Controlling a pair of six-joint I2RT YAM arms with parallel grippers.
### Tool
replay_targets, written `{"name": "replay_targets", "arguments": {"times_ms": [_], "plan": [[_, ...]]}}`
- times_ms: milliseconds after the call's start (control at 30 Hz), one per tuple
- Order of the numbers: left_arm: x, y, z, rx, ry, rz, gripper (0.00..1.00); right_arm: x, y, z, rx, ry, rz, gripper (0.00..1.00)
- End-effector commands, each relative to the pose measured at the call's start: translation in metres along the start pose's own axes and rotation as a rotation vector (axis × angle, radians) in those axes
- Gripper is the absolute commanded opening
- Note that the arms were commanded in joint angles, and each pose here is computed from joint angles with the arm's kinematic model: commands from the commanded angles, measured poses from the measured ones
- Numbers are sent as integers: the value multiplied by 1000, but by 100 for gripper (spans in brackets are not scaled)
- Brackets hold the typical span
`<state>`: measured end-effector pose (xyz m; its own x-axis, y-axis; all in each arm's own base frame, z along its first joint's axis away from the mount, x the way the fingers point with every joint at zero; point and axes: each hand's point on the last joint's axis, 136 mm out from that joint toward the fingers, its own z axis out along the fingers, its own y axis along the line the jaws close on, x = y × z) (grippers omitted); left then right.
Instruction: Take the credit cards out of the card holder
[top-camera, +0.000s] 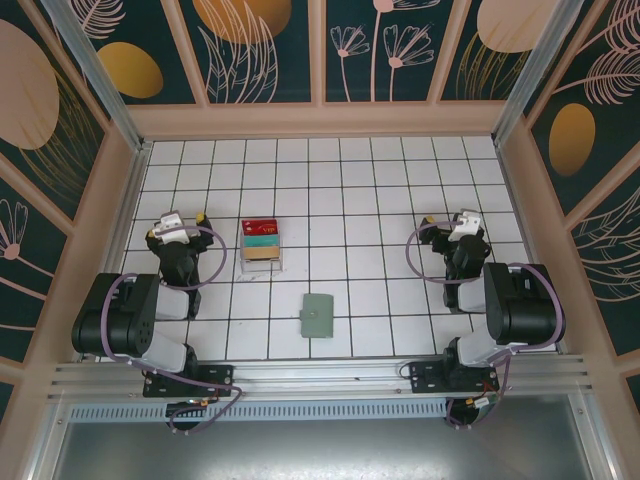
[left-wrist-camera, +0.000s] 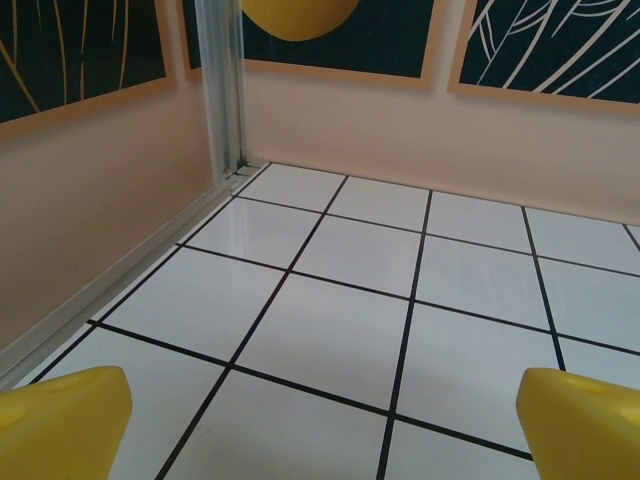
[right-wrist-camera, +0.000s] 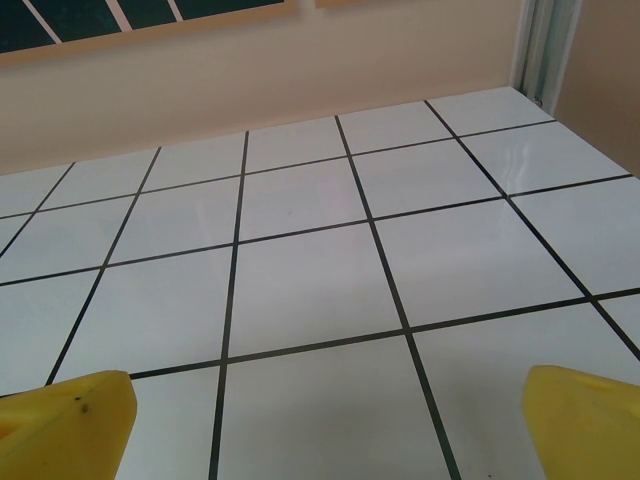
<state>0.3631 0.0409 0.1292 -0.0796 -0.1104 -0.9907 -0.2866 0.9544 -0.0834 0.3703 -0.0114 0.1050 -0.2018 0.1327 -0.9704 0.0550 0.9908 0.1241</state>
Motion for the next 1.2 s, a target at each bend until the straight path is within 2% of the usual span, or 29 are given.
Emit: {"name": "replay_targets", "arguments": {"times_ms": [0,100,167,267,367,567,700,800,1000,1100,1167], "plan": [[-11,-4,3,6,-35,2,99,-17,4,4,-26,-59,-13,99],[-18,-3,10,-25,7,10,99,-24,0,5,-1,-59,-1,99],[-30,4,20,-104,78,29,99,-31,0,7,11,-34,-1,99],[-65,11,27,-195,139,-3,99,-50,1,3,15,-48,12,99],[-96,7,24,-213,187,-97,99,-78,1,-5,29,-81,79,99],[-120,-35,5,15,295,-254,99,-124,-5,-22,82,-84,400,99],[-110,-50,-12,91,378,-346,91,-134,19,-31,-35,-36,452,99],[-98,-66,-29,112,453,-341,89,-128,42,-39,-106,42,453,99],[-54,-110,-79,175,632,-305,81,-99,102,-67,-235,175,371,99],[-31,-123,-109,205,700,-328,80,-82,127,-83,-302,239,366,99],[-13,-132,-129,232,754,-346,75,-71,144,-95,-352,282,359,99]]}}
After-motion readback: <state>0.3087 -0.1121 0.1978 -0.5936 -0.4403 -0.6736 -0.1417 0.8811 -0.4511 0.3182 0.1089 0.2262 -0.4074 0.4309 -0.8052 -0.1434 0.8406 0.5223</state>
